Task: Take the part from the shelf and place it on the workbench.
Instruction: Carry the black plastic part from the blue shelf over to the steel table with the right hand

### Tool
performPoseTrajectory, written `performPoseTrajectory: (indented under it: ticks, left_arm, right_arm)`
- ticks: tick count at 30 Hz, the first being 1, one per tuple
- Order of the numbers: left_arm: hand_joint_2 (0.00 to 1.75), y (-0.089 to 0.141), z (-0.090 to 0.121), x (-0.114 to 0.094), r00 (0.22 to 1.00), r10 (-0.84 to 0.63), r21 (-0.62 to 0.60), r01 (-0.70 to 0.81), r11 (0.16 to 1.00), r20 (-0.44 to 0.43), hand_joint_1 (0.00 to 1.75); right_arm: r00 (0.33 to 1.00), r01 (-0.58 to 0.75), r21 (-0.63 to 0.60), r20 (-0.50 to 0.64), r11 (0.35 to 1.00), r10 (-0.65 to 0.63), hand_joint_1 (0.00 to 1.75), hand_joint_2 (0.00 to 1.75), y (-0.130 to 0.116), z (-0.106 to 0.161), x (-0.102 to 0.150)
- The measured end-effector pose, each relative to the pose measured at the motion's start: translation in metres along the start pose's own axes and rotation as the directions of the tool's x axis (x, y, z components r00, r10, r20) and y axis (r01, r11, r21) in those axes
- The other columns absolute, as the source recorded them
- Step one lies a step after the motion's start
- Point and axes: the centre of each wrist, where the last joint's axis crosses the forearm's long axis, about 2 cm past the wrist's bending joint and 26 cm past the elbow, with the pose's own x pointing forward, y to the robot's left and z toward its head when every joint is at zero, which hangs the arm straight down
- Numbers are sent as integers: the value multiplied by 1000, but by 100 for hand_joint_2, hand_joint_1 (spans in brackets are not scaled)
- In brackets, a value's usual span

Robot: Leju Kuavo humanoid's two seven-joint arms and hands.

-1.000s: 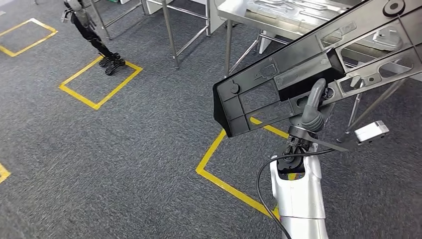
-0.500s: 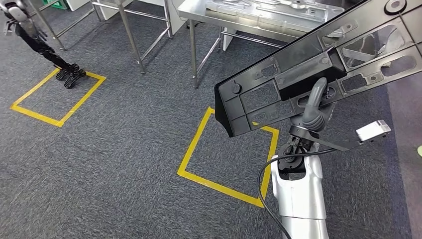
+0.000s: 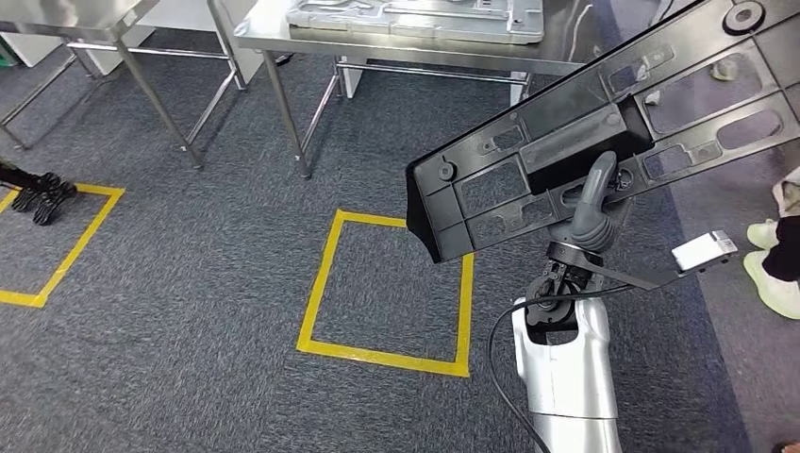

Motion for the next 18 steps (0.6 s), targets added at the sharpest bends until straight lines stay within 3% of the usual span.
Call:
performPoseTrajectory:
  ticks: [18]
  left_arm:
    - [175, 7, -1, 9, 999, 21, 73, -24, 997, 37, 0]
  right_arm:
    - [993, -105, 41, -48, 994, 107, 175, 175, 4, -1, -9]
